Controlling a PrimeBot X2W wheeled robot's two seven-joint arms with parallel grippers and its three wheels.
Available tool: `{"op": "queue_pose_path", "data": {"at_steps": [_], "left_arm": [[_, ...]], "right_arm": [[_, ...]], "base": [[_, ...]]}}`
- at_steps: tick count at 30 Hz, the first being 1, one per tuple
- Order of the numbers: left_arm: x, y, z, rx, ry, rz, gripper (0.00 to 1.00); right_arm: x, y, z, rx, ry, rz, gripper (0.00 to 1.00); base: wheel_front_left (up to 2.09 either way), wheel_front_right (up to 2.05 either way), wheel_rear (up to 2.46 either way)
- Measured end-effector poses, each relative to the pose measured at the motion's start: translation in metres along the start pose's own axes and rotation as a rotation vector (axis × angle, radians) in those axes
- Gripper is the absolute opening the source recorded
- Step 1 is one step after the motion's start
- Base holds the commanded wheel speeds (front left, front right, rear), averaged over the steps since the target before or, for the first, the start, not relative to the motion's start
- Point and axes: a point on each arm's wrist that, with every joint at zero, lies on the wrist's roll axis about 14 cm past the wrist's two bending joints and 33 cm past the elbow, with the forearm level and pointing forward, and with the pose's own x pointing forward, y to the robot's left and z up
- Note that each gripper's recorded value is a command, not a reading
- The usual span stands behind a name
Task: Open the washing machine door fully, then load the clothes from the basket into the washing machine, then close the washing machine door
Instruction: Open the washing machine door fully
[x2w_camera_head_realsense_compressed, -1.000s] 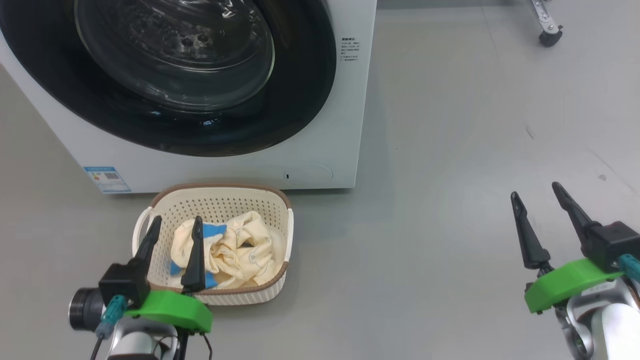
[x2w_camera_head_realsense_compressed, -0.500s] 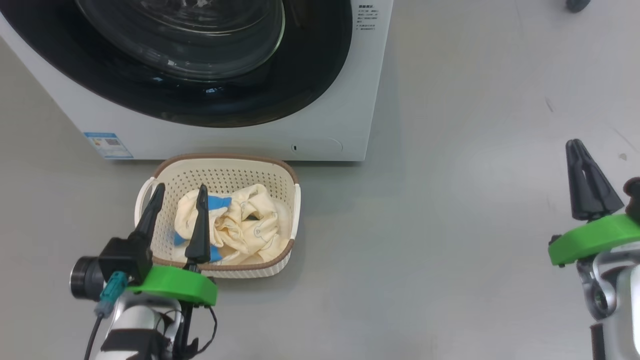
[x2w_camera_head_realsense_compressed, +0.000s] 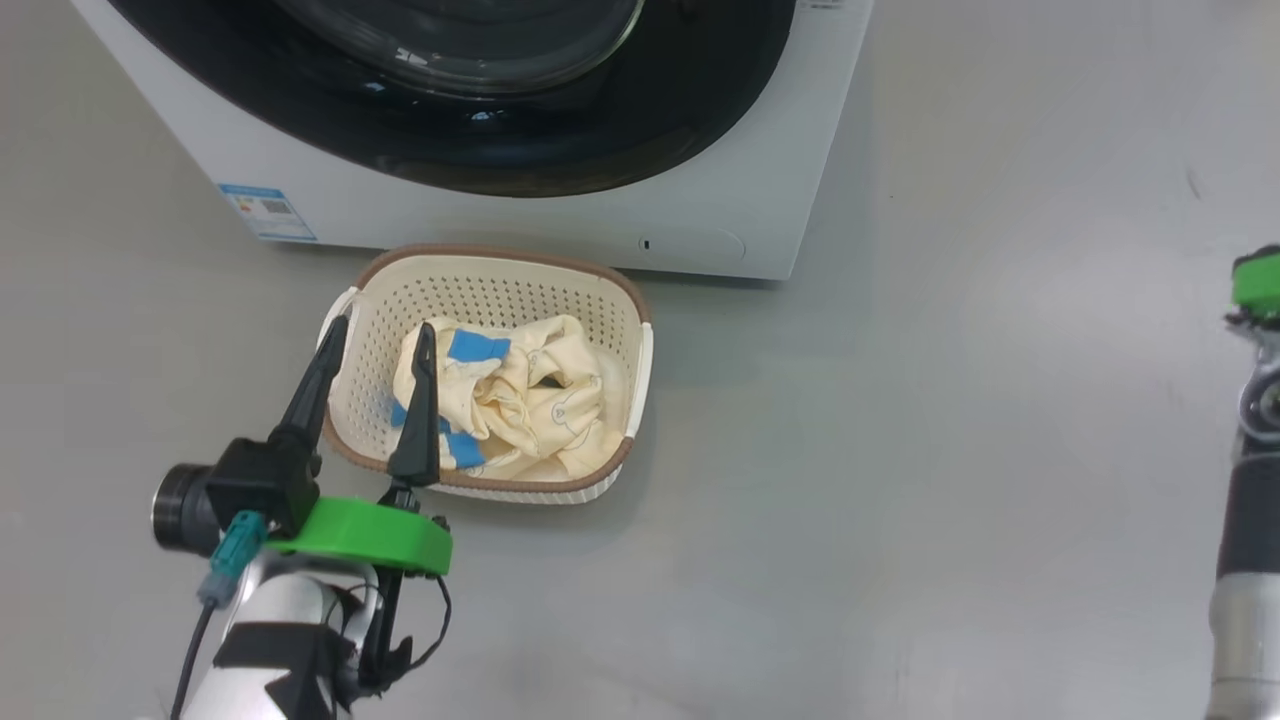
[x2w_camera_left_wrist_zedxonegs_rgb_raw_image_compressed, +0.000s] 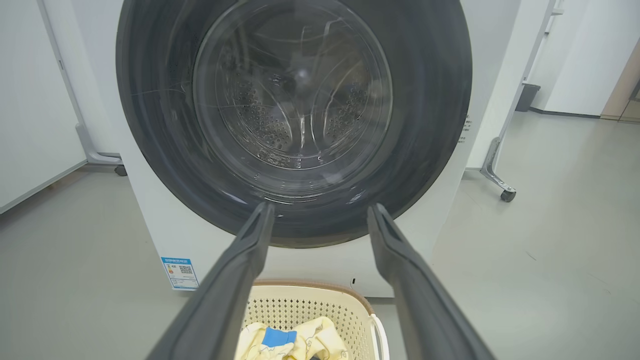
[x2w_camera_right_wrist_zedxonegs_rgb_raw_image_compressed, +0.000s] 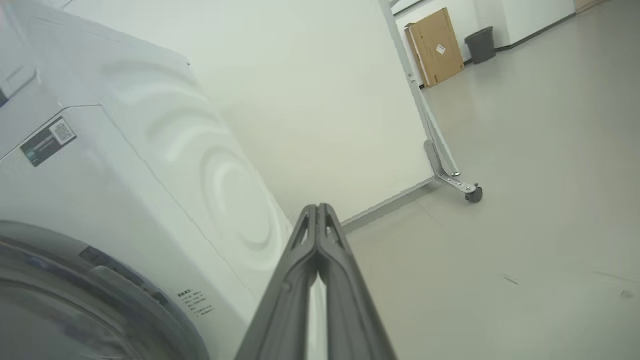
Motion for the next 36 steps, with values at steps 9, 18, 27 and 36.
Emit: {"op": "queue_pose_path", "data": {"at_steps": [9,18,27,36], "left_arm": [[0.004,0.009,-0.006,0.003,0.011,0.019,1.00],[0.011,0.011,-0.013,0.003,0.022,0.018,1.00],[0.016,0.014,-0.022,0.006,0.039,0.018,1.00],[0.019,0.017,-0.029,0.006,0.054,0.028,1.00]], "right_arm": [[0.048,0.019,-0.030,0.587,0.083,-0.045,0.00],[0.077,0.056,-0.076,1.039,0.308,-0.028,0.00],[0.086,0.127,-0.109,1.099,0.606,0.139,0.00],[0.088,0.184,-0.121,0.971,0.751,0.279,0.00]], "base": [[0.00,0.00,0.00],[0.00,0.00,0.00],[0.00,0.00,0.00],[0.00,0.00,0.00]]}}
